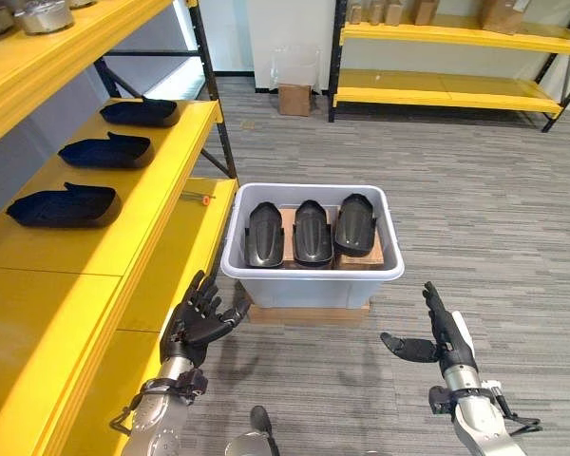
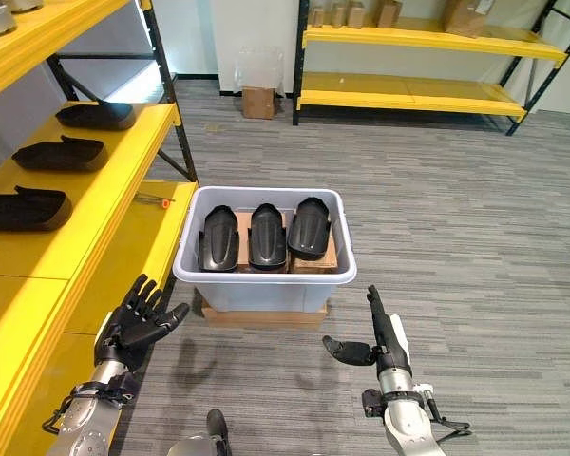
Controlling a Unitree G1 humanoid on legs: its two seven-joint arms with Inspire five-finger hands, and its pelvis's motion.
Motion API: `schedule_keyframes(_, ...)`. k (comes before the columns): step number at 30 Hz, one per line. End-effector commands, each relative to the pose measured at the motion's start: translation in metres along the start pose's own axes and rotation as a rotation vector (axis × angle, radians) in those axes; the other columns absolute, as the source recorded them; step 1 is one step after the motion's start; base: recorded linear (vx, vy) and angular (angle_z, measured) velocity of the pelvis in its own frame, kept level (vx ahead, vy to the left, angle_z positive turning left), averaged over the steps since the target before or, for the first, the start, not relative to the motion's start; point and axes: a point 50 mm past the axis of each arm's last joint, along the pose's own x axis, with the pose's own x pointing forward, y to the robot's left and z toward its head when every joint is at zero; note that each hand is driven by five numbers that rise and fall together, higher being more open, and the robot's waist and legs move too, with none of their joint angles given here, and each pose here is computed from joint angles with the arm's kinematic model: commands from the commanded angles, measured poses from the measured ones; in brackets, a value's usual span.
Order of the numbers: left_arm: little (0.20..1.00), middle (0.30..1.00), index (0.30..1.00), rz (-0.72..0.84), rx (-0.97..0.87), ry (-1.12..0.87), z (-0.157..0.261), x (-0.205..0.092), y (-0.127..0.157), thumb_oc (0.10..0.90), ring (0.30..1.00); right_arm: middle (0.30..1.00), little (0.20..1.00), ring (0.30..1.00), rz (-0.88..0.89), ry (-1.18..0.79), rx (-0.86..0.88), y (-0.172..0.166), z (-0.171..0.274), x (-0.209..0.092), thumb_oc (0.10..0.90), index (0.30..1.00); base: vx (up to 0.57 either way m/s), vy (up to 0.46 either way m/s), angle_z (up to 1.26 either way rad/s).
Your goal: Move parts from the plastic box to the shelf.
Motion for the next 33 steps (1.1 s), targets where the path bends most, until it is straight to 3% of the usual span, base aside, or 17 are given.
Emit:
schedule_keyframes(1,1.000,1.000,1.000,-0.114,0.085,-0.203,0.041,0.003,-0.012,0.900,1.000,1.000,1.000,1.000,-0.093,-0.257,0.022,-0.024,0.047,0.014,0.900,1.000,0.21,0.244,0.17)
schedule_keyframes(8,1.000,1.000,1.000,-0.199,0.155,-0.217,0.051,0.010,-0.017,0.900,1.000,1.000,1.000,1.000,-0.158,-0.405,0.063,-0.012,0.072,0.027,0.900,1.000,0.14,0.231,0.08)
schedule_keyframes(14,1.000,1.000,1.000,-0.278,0.128,-0.226,0.052,0.016,-0.031,0.900,1.000,1.000,1.000,1.000,-0.101,-0.468,0.082,0.001,0.088,0.034,0.900,1.000,0.08,0.145,0.03)
schedule_keyframes(21,1.000,1.000,1.000,-0.334,0.021,-0.206,0.052,0.020,-0.043,0.900,1.000,1.000,1.000,1.000,-0.100,-0.508,0.086,-0.004,0.101,0.031,0.900,1.000,0.18,-0.084,-0.06)
schedule_keyframes(33,1.000,1.000,1.000,-0.435,0.034,-0.173,0.046,0.009,-0.055,0.900,1.000,1.000,1.000,1.000,-0.166,-0.435,0.074,-0.020,0.090,0.023,0.900,1.000,0.32,-0.174,0.33)
